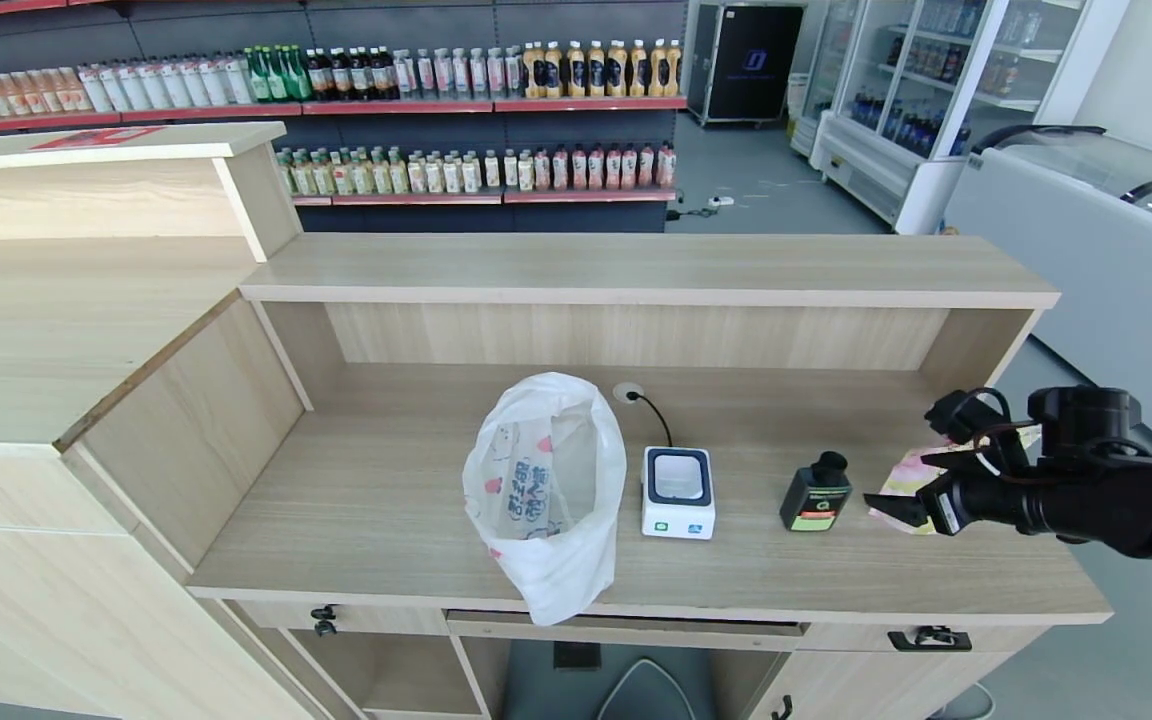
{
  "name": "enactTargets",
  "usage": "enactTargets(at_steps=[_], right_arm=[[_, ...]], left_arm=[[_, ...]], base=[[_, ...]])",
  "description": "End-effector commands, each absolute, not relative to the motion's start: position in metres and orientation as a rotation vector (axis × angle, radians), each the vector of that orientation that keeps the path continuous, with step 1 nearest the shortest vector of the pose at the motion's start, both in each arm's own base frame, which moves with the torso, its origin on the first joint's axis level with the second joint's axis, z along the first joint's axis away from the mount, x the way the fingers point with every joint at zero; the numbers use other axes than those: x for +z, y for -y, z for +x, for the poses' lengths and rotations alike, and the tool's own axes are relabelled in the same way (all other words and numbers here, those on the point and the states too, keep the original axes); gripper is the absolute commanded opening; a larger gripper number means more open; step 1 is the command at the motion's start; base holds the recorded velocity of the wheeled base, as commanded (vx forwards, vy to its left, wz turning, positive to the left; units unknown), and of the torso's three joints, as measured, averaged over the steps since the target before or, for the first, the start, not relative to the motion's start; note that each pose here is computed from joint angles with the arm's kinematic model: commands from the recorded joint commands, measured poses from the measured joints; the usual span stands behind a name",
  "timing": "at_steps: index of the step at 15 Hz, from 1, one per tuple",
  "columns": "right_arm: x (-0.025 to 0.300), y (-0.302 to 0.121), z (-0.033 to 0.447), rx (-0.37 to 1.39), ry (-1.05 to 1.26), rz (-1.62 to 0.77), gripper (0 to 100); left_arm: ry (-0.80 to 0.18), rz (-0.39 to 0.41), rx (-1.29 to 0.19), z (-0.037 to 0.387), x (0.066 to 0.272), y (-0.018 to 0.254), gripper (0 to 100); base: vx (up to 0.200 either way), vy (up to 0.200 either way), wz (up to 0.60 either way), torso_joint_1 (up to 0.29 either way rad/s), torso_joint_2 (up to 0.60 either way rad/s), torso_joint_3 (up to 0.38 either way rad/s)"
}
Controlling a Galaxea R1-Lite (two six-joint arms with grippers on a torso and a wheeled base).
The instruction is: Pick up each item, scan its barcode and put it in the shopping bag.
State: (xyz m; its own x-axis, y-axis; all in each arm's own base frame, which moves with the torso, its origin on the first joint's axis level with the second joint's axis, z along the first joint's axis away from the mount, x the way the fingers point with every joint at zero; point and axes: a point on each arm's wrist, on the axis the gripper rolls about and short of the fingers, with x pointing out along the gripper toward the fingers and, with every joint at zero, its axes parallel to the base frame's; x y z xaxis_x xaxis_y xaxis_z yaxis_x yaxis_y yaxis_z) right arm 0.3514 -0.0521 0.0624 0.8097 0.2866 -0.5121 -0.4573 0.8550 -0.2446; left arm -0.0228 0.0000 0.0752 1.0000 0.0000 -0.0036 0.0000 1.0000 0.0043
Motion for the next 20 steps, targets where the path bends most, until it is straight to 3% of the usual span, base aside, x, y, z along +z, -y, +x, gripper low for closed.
enactTargets(at_steps=[1,13,20], right_arm=[[0.033,0.047,0.366,0.453,-0.499,-0.367,100],[0.003,0.004,0.426,0.622,-0.392,-0.396,100],[-0.016,-0.003,0.428,0.652,-0.411,-0.449,100]], left_arm=[[-0.003,0.005,0.000,-0.023,0.075,0.000,100],[-0.003,0.005,0.000,-0.023,0.075,0.000,100],[-0.003,0.005,0.000,-0.023,0.075,0.000,100]], base=[[0.000,0.000,0.00,0.000,0.00,0.000],[0.000,0.000,0.00,0.000,0.00,0.000],[0.000,0.000,0.00,0.000,0.00,0.000]])
